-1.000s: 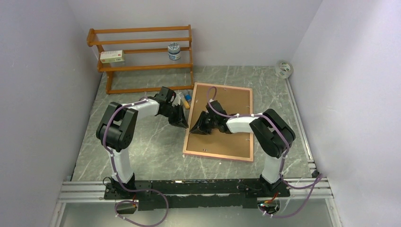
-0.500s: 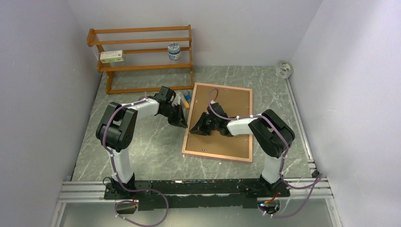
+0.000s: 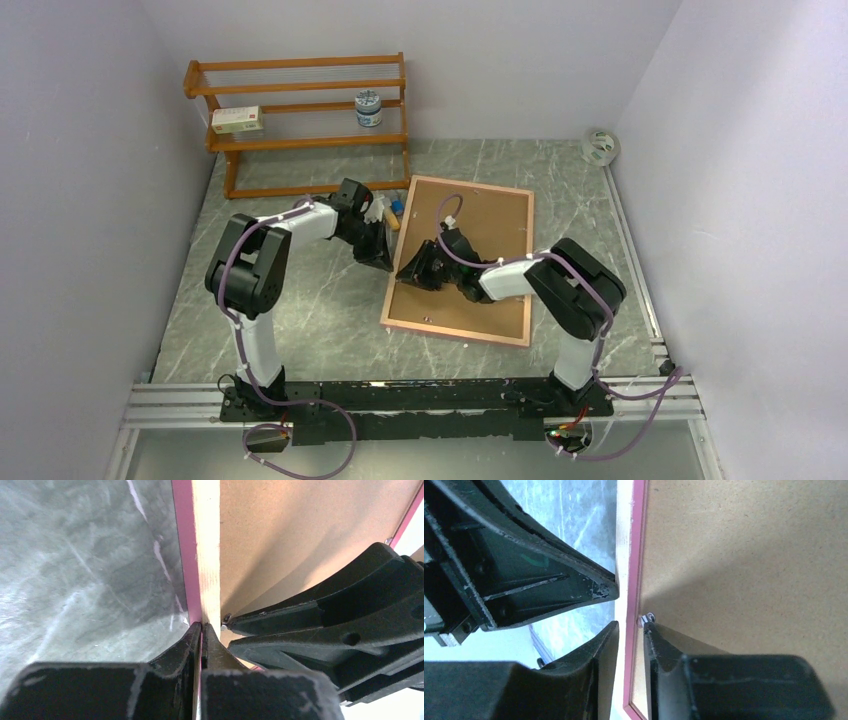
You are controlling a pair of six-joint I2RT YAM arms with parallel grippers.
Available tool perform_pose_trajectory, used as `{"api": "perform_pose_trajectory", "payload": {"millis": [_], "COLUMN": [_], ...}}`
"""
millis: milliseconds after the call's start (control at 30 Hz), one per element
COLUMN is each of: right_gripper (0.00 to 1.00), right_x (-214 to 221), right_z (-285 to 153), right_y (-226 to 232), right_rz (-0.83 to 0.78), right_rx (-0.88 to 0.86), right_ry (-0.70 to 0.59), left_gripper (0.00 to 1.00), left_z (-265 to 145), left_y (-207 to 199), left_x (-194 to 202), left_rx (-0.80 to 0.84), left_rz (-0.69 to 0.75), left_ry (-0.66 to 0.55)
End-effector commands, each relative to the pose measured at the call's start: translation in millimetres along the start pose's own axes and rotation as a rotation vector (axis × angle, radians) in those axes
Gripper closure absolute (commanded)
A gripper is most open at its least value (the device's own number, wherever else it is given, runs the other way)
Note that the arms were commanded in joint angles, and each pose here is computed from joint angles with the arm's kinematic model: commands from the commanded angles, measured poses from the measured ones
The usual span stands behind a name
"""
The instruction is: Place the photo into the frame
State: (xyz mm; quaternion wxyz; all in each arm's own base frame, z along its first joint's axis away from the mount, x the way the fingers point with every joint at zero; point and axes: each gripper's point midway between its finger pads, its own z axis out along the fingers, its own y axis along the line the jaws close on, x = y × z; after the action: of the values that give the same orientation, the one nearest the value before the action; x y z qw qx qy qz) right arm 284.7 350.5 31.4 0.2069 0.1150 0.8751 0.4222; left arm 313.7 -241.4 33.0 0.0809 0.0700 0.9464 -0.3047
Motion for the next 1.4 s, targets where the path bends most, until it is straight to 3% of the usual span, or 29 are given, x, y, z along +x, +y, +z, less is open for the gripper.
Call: {"api": "perform_pose_trajectory", "payload": {"millis": [0,367,667,1033,1367], "right_gripper": [0.68,0.7,0.63,0.63,0.66], "right_x": [-20.0,-2.2,13.1,22.1,12.0], "right_z": [-17.9,-48.7,-43.7,-32.6,-25.9], "right_y": [-16.5,-18.0,-7.7,-11.1,-9.1], "right_rz": [0.021,0.079,0.118,0.171,0.177], "right_rx": [0.1,0.078,-0.007,-0.038,-0.057], "right_ry": [-0.159,-0.118,-0.046,-0.012,-0.078], "left_gripper": [0.93,0.83,0.92,0.93,0.93], "left_z": [11.1,12.9,17.4,22.8,24.9], "left_y": [1.5,-17.4,-24.5,-19.1,-17.1], "left_x": [52.1,55.3,61.6,65.2,69.7], "left_rx": [0.028,0.145,0.213,0.187,0.174], "left_rz": [-0.043,-0.081,-0.117,-0.128,-0.136], "left_ry": [0.196,0.212,0.232,0.249,0.257]}}
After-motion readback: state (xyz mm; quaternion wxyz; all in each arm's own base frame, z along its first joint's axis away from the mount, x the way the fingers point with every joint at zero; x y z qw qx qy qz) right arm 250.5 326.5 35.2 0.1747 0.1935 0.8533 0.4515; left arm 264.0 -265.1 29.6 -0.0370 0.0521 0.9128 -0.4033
